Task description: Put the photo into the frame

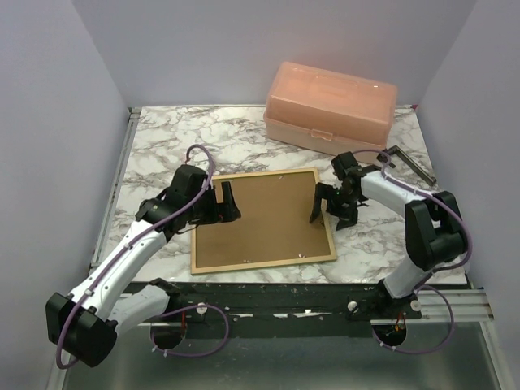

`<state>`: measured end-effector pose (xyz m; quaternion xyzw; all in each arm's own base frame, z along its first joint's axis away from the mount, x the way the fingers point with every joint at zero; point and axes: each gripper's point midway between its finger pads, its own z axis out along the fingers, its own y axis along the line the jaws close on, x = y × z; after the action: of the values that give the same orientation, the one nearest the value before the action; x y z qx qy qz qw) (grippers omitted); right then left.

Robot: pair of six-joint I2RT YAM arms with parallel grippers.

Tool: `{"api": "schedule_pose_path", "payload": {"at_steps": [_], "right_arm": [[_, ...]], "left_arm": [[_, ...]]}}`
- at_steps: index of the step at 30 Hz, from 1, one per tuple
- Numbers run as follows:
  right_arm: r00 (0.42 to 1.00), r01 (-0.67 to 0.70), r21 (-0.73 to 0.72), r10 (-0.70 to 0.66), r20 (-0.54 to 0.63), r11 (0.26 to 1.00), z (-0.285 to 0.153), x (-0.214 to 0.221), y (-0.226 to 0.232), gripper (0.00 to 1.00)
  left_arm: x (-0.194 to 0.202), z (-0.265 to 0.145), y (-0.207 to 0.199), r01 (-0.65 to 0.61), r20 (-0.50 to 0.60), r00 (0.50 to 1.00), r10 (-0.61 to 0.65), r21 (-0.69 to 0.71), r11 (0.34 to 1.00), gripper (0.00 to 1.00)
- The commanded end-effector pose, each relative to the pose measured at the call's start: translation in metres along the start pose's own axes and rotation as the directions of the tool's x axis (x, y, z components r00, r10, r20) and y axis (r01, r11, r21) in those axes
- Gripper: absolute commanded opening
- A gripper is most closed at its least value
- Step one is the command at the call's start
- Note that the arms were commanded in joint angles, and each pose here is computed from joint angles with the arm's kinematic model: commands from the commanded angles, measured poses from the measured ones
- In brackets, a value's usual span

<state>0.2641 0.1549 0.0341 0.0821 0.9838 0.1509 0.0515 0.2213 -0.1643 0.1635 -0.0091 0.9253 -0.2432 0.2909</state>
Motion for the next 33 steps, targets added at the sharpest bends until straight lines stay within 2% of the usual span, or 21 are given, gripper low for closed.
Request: {"api": "schedule_pose_path", "payload": {"at_steps": [1,4,7,9,15,17,23,30,33], "right_arm": [[0.998,0.008,0.117,-0.001,-0.055,0.993,-0.012,0.037,-0.035,0.99],[0.996,-0.008,0.106,0.018,-0.092,0.994,-0.011,0.058,-0.041,0.91],[0.993,-0.019,0.07,0.027,-0.119,0.997,-0.008,0.071,-0.037,0.72],[0.991,-0.017,0.062,0.025,-0.131,0.998,-0.004,0.075,-0.036,0.64],[0.991,0.004,0.065,0.005,-0.135,0.998,-0.003,0.07,-0.033,0.11],[0.992,0.018,0.064,-0.01,-0.128,0.998,-0.011,0.064,-0.028,0.0],[0.993,0.054,0.009,-0.053,-0.103,0.999,-0.046,0.045,-0.002,0.0],[0.993,0.076,-0.114,-0.086,-0.085,0.991,-0.093,0.033,0.037,0.0],[0.991,0.087,-0.146,-0.1,-0.085,0.985,-0.11,0.033,0.047,0.0]], "left_arm": [[0.009,0.0,-0.012,-0.078,-0.01,0.997,0.078,0.044,0.996,0.95],[0.016,0.002,-0.018,-0.119,-0.028,0.992,0.12,0.048,0.992,0.95],[0.02,0.005,-0.026,-0.144,-0.028,0.989,0.147,0.064,0.987,0.95],[0.021,0.007,-0.034,-0.151,-0.023,0.988,0.154,0.09,0.984,0.95],[0.02,0.005,-0.06,-0.247,0.003,0.969,0.249,0.142,0.959,0.98],[0.023,0.005,-0.067,-0.294,0.004,0.955,0.296,0.15,0.944,0.98],[0.045,0.005,-0.087,-0.478,-0.023,0.873,0.487,0.155,0.865,0.99],[0.066,0.013,-0.095,-0.712,-0.04,0.699,0.714,0.055,0.7,0.99],[0.059,0.02,-0.09,-0.762,-0.056,0.648,0.76,-0.059,0.645,0.99]]}}
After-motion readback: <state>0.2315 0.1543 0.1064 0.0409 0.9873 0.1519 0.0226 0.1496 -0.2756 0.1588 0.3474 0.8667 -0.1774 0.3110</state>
